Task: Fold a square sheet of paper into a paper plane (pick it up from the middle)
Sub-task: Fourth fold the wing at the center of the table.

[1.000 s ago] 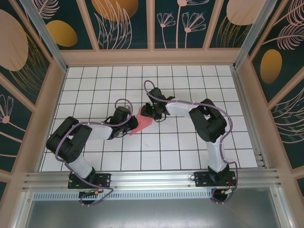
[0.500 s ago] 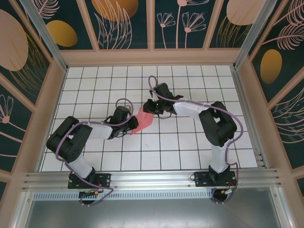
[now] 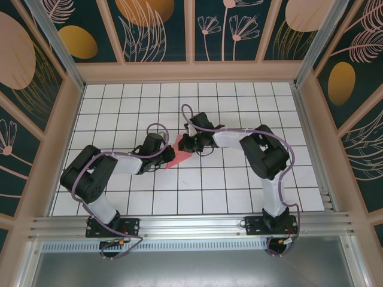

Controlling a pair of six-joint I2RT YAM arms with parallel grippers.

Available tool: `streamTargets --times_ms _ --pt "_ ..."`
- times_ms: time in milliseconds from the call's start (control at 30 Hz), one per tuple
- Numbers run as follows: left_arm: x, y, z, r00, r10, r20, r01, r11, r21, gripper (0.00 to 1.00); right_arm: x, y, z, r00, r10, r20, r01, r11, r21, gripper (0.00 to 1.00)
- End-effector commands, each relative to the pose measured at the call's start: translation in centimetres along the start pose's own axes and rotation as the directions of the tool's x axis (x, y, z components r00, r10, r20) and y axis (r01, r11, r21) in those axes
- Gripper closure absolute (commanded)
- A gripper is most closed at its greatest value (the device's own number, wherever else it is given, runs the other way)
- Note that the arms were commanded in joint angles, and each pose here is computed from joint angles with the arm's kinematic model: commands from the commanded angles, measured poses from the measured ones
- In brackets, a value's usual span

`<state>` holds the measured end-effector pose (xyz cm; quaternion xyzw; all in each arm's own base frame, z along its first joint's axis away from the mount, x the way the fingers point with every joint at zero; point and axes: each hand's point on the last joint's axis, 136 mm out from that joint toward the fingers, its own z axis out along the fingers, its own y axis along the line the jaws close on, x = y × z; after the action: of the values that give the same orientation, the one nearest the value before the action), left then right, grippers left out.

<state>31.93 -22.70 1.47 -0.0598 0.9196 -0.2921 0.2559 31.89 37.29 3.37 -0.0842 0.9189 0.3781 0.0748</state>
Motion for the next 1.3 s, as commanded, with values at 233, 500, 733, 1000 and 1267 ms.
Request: streamTargets --times_ms 233,500,733,1000,1267 --pt "2.6 2.1 0.4 0.995 -0.002 -0.102 -0.005 0.997 -0.071 1.00 0.5 -2.2 1.2 1.000 0.026 -0.017 -0.025 0.996 0.085 0.92" --pt "2.6 2.1 0.4 0.994 0.004 -0.106 -0.011 0.998 -0.067 1.00 -1.0 1.9 -0.9 0.999 -0.037 0.036 0.038 0.999 -0.030 0.92" --pt "2.6 1.9 0.4 0.994 0.006 -0.108 -0.012 0.998 -0.058 1.00 -0.5 -0.1 0.9 1.000 -0.005 0.003 0.005 1.000 0.021 0.93" --pt "0.4 -0.7 -0.9 0.998 0.023 -0.053 -0.023 1.000 0.004 0.98 0.7 -4.0 1.8 0.998 0.056 -0.016 -0.052 0.985 0.165 0.93" --pt "-2.7 -4.7 -3.4 0.999 0.003 0.046 -0.009 0.992 0.126 0.82 1.2 -5.6 1.9 0.995 0.095 -0.012 -0.090 0.969 0.229 0.93"
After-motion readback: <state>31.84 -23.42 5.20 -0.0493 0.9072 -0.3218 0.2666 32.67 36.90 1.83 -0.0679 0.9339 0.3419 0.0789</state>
